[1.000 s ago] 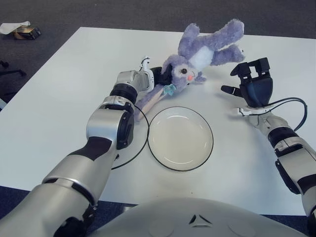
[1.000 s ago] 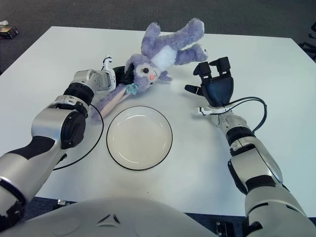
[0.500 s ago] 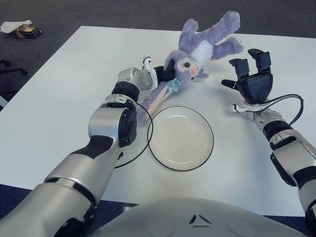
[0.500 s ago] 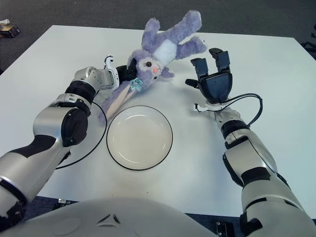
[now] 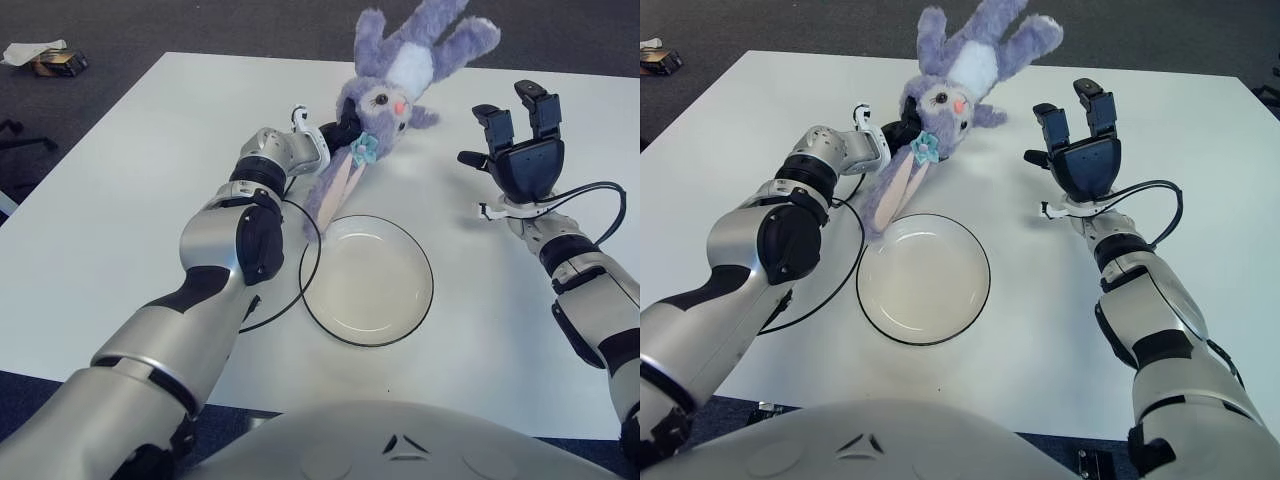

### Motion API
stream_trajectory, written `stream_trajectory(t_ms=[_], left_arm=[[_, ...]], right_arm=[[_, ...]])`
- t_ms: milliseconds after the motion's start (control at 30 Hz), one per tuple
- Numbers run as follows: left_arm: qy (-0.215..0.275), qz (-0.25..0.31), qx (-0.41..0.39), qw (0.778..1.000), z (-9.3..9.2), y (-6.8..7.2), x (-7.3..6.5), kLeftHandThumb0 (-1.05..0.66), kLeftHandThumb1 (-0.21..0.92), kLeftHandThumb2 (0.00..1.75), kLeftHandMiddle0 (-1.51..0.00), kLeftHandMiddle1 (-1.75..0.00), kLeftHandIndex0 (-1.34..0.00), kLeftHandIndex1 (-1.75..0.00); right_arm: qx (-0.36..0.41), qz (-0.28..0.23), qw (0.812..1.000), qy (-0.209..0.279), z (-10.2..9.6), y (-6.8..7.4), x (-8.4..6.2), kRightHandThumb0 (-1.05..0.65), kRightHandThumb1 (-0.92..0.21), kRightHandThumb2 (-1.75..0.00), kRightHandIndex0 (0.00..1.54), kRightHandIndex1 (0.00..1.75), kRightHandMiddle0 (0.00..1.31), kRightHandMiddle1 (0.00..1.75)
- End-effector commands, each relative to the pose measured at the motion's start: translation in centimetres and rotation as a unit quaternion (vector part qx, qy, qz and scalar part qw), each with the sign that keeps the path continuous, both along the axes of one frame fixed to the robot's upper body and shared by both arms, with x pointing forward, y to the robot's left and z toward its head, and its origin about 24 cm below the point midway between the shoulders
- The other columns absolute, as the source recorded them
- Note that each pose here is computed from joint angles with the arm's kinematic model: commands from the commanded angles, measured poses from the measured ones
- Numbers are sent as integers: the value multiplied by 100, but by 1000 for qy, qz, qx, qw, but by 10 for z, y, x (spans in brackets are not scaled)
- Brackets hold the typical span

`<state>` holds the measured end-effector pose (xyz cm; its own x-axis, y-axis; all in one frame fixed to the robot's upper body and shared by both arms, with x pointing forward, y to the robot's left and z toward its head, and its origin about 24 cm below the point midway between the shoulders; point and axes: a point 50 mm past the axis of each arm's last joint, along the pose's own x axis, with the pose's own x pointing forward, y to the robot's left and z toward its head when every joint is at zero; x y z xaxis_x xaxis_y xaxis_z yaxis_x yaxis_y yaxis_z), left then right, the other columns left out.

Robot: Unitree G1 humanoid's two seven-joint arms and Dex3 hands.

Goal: Put the doll into the plate.

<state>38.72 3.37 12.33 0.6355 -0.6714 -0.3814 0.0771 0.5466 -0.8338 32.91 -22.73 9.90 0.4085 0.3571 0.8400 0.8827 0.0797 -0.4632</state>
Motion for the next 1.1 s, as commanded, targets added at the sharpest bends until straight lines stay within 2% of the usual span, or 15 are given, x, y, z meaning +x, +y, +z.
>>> stream_trajectory(t_ms=[0, 200, 400, 1067], left_arm=[[5, -3, -15, 1000, 13, -7, 1, -1, 6, 162, -81, -175, -56, -175], [0, -11, -18, 1000, 19, -9, 2, -1, -4, 173, -89, -175, -65, -174], [-14, -30, -26, 999, 21, -9, 0, -1, -6, 174, -90, -175, -66, -173], [6, -95, -17, 995, 24, -10, -9, -1, -7, 175, -91, -175, -68, -170]], right_arm=[[-9, 0, 1000, -20, 10, -2, 3, -65, -56, -77, 0, 79, 0, 108], [-12, -5, 1000, -24, 11, -2, 4, -66, -57, -75, 0, 70, 0, 100], [-14, -7, 1000, -27, 12, -1, 4, -66, -57, -73, 0, 66, 0, 95], [-2, -12, 1000, -22, 22, 1, 13, -71, -60, -68, 0, 54, 0, 79]])
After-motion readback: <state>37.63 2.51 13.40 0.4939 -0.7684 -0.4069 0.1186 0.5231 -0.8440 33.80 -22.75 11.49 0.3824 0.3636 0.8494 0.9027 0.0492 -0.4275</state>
